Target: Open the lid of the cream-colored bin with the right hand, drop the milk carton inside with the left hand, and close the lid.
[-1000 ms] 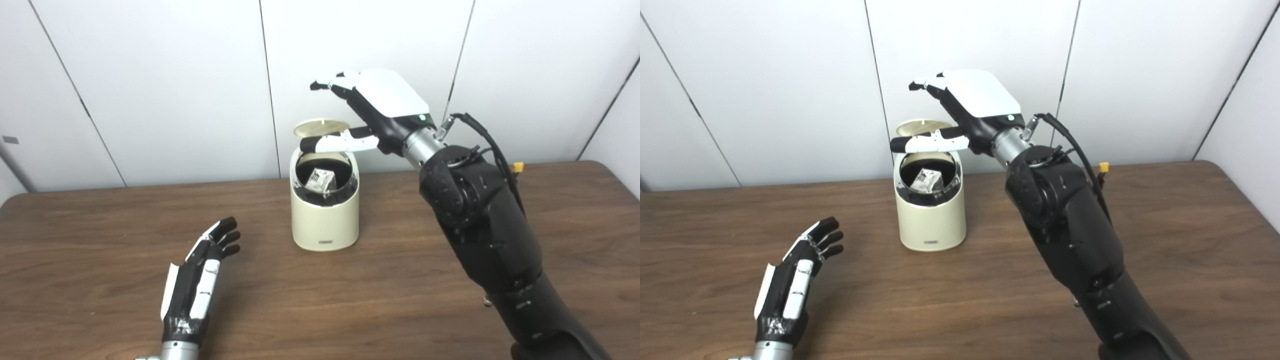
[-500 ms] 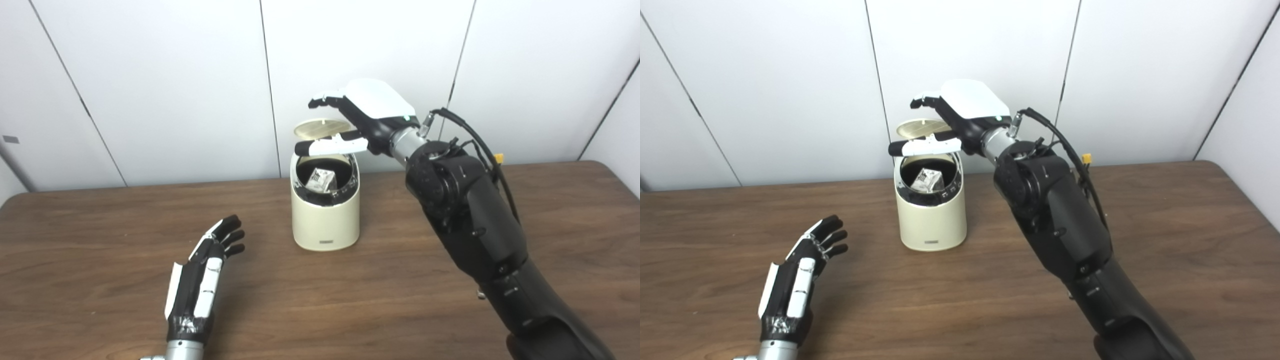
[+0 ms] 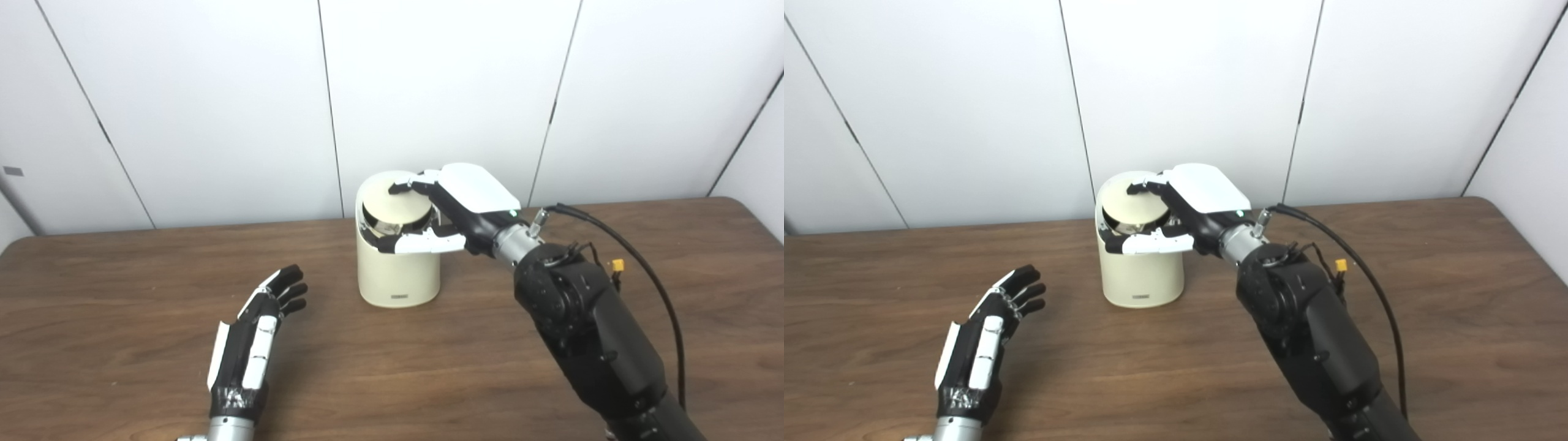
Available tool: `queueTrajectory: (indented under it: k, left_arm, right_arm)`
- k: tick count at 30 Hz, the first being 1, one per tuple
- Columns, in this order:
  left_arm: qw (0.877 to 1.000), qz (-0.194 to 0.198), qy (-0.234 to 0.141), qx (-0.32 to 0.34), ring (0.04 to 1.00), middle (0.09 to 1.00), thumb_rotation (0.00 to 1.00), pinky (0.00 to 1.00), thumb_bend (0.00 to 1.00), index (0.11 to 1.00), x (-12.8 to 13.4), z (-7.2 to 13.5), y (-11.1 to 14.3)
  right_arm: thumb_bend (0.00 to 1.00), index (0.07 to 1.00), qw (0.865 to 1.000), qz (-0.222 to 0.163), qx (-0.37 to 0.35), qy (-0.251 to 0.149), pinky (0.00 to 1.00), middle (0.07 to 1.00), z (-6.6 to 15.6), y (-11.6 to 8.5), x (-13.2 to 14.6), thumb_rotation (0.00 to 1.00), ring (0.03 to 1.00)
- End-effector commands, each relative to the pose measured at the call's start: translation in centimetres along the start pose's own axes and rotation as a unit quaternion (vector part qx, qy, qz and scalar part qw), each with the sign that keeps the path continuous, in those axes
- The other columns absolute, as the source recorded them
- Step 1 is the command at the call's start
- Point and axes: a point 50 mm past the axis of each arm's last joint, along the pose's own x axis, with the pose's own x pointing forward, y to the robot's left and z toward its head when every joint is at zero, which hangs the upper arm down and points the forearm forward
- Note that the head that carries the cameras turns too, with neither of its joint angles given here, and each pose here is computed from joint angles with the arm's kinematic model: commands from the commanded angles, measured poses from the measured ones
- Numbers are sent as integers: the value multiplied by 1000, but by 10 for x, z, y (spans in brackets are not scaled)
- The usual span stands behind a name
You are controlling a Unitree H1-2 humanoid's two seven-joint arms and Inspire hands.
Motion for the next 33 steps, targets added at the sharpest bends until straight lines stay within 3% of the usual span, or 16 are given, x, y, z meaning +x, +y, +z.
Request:
queueTrajectory:
  k: [1, 14, 17, 18, 20, 22, 25, 27, 30, 33]
  left_arm:
    - [999, -4, -33, -8, 815, 850, 869, 798, 526, 863, 11, 14, -2]
    - [999, -7, -34, -15, 825, 859, 855, 789, 586, 872, 16, 19, 0]
    - [999, -4, -34, -16, 822, 858, 853, 778, 587, 868, 18, 20, 0]
    - [999, -4, -35, -16, 819, 856, 851, 774, 585, 867, 19, 20, 0]
    - [999, -5, -35, -15, 820, 859, 860, 773, 569, 869, 20, 20, 0]
    - [999, -6, -34, -13, 823, 863, 865, 777, 579, 872, 21, 20, -1]
    - [999, -6, -35, -12, 824, 863, 866, 775, 593, 871, 22, 20, -1]
    - [999, -6, -35, -12, 822, 862, 866, 767, 590, 871, 22, 21, -1]
    - [999, -5, -35, -12, 822, 859, 867, 761, 582, 871, 23, 21, -2]
    - [999, -5, -34, -12, 824, 858, 867, 766, 590, 872, 22, 21, -2]
  right_arm:
    - [819, 805, 999, -37, -4, -8, 909, 816, 2, -16, -1, 1000, 891]
    - [795, 791, 1000, -16, 3, 4, 894, 804, -16, 5, -19, 1000, 862]
    - [786, 792, 999, -3, -36, -4, 908, 805, -20, 10, -21, 1000, 858]
    - [784, 791, 997, 10, -81, -10, 909, 804, -21, 13, -21, 1000, 856]
    - [793, 806, 987, 27, -158, -21, 949, 831, -21, 20, -22, 980, 888]
    - [797, 817, 967, 47, -250, -33, 984, 851, -22, 31, -24, 941, 915]
    - [782, 845, 938, 69, -338, -38, 999, 879, -28, 45, -25, 897, 941]
    - [748, 865, 920, 84, -382, -35, 1000, 896, -35, 56, -27, 816, 957]
    - [737, 848, 906, 85, -413, -35, 1000, 938, -46, 69, -29, 675, 993]
    - [700, 822, 904, 79, -419, -28, 1000, 973, -55, 78, -33, 676, 1000]
